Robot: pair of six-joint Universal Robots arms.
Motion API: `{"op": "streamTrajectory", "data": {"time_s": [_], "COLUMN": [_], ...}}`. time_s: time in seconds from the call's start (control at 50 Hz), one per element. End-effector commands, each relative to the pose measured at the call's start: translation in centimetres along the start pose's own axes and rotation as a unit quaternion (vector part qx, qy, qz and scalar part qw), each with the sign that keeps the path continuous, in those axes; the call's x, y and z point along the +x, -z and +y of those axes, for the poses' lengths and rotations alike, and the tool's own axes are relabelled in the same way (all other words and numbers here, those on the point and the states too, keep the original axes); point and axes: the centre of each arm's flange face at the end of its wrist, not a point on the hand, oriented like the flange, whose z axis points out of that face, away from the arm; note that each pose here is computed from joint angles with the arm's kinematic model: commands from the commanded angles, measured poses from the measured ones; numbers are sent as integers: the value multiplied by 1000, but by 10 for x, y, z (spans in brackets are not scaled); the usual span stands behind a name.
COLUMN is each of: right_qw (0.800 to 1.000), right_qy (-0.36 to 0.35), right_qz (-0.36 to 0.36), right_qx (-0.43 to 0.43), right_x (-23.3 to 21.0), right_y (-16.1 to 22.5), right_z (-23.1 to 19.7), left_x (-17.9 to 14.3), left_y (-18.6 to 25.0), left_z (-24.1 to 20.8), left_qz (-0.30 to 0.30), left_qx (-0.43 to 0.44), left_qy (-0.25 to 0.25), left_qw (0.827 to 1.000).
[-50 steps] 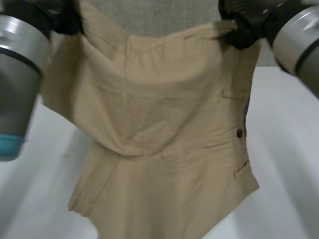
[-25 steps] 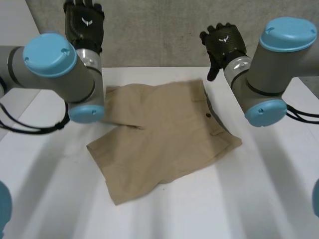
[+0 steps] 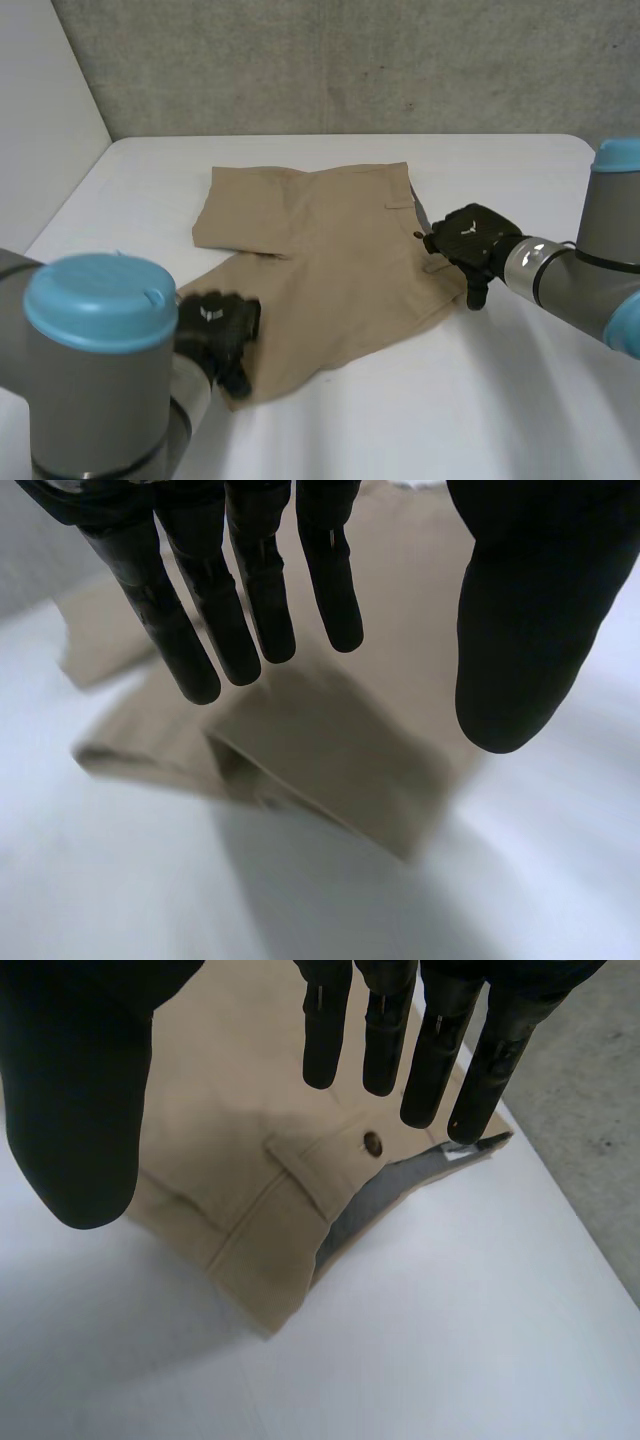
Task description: Fold the shorts.
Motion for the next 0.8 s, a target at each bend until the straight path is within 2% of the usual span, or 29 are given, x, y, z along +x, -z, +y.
{"op": "streamTrajectory", "data": {"time_s": [0.02, 0.3, 0.52, 0.62, 0.8], "right_qw": [1000, 999, 1000, 1000, 999], "right_qy": [13, 13, 7, -5, -40], "right_qz": [-9, -20, -6, -4, -7], "right_qx": [8, 25, 27, 24, 18], "right_x": [3, -4, 5, 7, 3], "right_y": [-17, -41, -45, -37, -22], "right_z": [21, 38, 37, 32, 29], "left_x": [4, 1, 5, 4, 7], "left_y": [-4, -31, -40, -42, -48], "left_z": [17, 16, 25, 19, 18], "left_qz": [3, -16, -20, -32, -34], "left_qx": [-35, 7, 2, 23, 39], "left_qy": [16, 33, -4, -6, -51], "left_qw": [999, 999, 1000, 999, 997]}}
